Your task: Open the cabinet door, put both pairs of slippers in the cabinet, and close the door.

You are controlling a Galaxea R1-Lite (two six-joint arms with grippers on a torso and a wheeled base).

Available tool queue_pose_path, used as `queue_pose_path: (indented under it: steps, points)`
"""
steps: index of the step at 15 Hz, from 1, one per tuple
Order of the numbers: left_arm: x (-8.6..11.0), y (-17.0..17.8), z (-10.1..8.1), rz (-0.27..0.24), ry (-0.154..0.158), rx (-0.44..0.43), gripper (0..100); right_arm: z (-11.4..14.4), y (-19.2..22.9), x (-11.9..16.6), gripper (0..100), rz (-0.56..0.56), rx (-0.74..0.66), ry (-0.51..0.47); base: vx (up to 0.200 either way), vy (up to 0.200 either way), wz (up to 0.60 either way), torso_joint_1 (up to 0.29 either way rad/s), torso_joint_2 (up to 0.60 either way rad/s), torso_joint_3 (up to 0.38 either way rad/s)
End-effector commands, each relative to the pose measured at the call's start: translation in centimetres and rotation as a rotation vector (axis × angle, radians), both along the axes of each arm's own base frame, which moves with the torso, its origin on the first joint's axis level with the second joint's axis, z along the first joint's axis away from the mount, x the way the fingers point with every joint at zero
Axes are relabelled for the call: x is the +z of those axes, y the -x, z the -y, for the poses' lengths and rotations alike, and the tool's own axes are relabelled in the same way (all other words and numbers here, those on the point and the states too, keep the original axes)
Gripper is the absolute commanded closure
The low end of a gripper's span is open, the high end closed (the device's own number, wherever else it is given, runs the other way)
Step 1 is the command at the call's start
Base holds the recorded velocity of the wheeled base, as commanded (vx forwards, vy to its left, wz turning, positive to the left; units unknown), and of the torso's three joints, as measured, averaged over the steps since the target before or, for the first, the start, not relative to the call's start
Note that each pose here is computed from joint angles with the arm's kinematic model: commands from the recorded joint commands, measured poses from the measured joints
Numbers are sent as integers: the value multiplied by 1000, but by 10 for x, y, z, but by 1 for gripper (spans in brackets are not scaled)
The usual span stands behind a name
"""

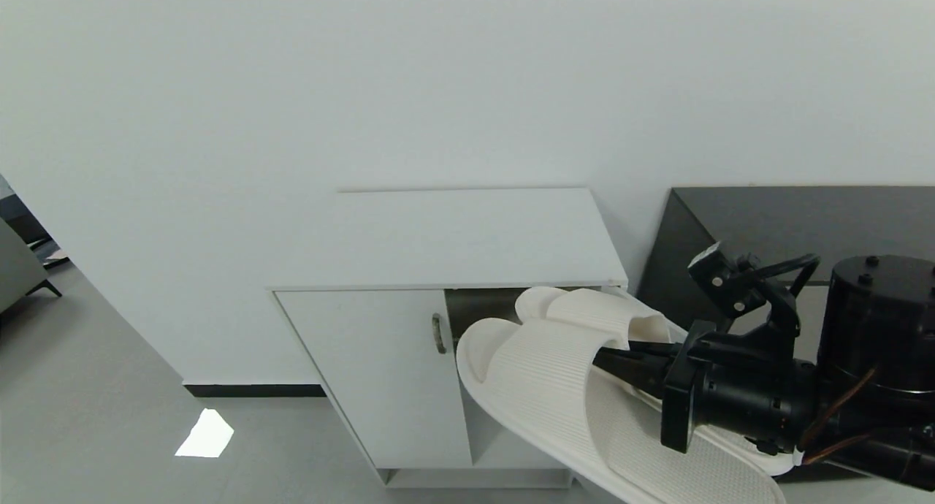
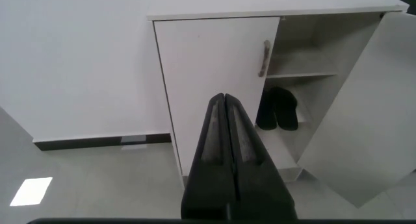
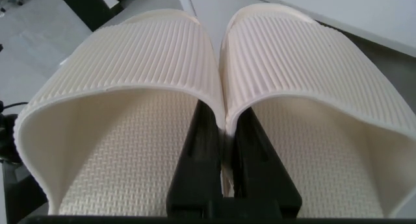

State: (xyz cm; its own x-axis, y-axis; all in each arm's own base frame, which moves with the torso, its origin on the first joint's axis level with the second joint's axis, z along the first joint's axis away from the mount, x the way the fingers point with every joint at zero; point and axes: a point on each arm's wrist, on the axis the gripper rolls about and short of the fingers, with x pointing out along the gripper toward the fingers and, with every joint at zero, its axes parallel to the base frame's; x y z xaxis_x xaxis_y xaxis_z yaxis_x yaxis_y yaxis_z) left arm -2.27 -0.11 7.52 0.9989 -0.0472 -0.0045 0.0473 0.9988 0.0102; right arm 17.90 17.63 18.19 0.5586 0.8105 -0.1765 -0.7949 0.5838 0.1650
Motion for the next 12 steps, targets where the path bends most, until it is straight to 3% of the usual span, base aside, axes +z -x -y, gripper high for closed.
queue_pose_path:
  steps: [1, 6, 12]
  points:
    - [0, 0, 0, -2, 0, 0, 100, -1, 0, 0, 100, -2, 2, 0, 0, 0, 0, 0, 0, 0]
    - [0, 0, 0, -2, 0, 0, 100, 0, 1, -4, 100, -2, 4, 0, 0, 0, 0, 0, 0, 0]
    - [0, 0, 0, -2, 0, -2, 100, -1, 1, -8, 100, 9, 27, -13, 0, 0, 0, -159, 345, 183]
